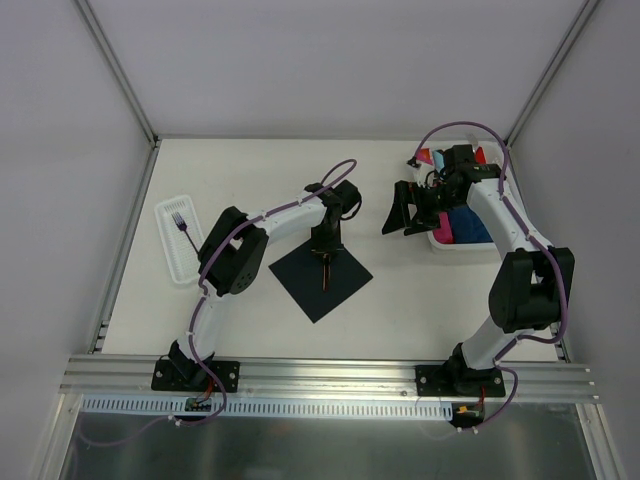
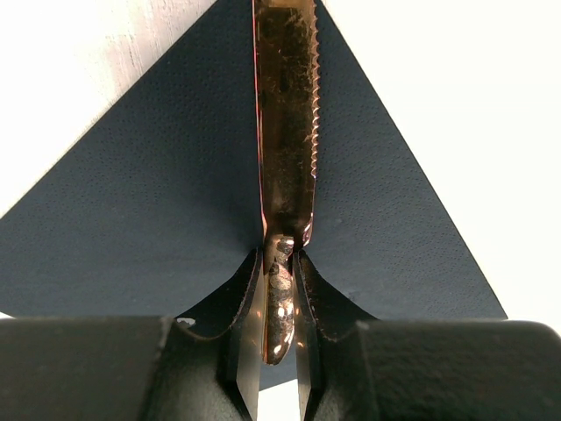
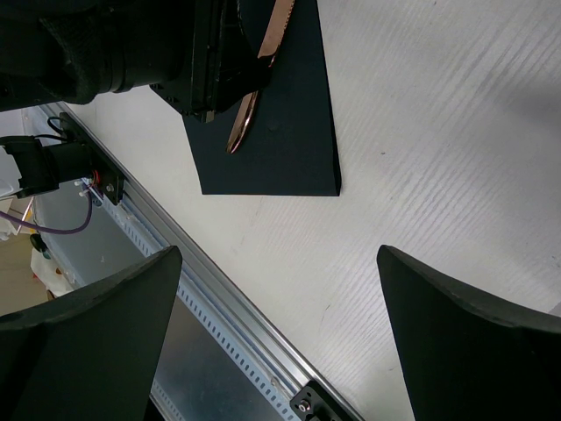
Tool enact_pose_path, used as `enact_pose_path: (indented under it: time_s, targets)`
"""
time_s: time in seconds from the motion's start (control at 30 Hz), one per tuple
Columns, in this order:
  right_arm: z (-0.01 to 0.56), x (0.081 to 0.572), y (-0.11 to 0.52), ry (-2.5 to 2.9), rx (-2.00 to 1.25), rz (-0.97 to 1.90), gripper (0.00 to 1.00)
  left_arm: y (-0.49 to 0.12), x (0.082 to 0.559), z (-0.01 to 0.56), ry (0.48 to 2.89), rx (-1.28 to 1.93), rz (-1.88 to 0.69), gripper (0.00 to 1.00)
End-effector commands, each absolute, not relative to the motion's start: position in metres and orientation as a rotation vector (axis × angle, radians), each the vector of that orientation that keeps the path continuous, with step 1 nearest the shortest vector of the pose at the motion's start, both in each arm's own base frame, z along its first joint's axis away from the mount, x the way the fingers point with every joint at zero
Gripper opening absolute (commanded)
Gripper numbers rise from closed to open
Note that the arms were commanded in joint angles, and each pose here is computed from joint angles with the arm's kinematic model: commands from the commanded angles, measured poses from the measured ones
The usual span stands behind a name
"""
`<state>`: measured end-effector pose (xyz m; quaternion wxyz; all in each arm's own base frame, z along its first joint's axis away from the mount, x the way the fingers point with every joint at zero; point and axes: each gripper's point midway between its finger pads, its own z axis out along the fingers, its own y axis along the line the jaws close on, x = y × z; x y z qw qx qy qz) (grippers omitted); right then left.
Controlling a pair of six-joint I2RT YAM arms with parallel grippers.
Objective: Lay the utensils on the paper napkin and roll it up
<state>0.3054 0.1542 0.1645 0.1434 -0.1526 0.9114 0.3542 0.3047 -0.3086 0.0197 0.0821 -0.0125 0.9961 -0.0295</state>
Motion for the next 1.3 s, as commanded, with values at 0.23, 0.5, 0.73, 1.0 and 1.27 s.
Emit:
enact_pose_path:
  time_s: [0.23, 0.5, 0.73, 1.0, 1.27]
  targets:
    - [0.173, 0.303, 0.156, 2.617, -0.426, 1.066, 0.99, -0.309, 0.303, 0.035, 2.946, 0.000, -0.097, 0.27]
    - [0.176, 0.304, 0.156, 2.609, -0.428, 1.065, 0.99, -0.308, 0.306, 0.059, 2.896, 0.013, -0.136, 0.38]
    - [0.176, 0.304, 0.155, 2.608, -0.429, 1.060, 0.99, -0.280, 0.318, 0.169, 2.669, -0.069, -0.291, 0.37]
    - [0.175, 0.303, 0.155, 2.611, -0.435, 1.057, 0.99, -0.093, 0.324, 0.200, 2.528, -0.497, -0.160, 0.28]
    - [0.173, 0.304, 0.156, 2.616, -0.433, 1.067, 0.99, 0.042, 0.314, 0.161, 2.514, -0.850, 0.039, 0.17]
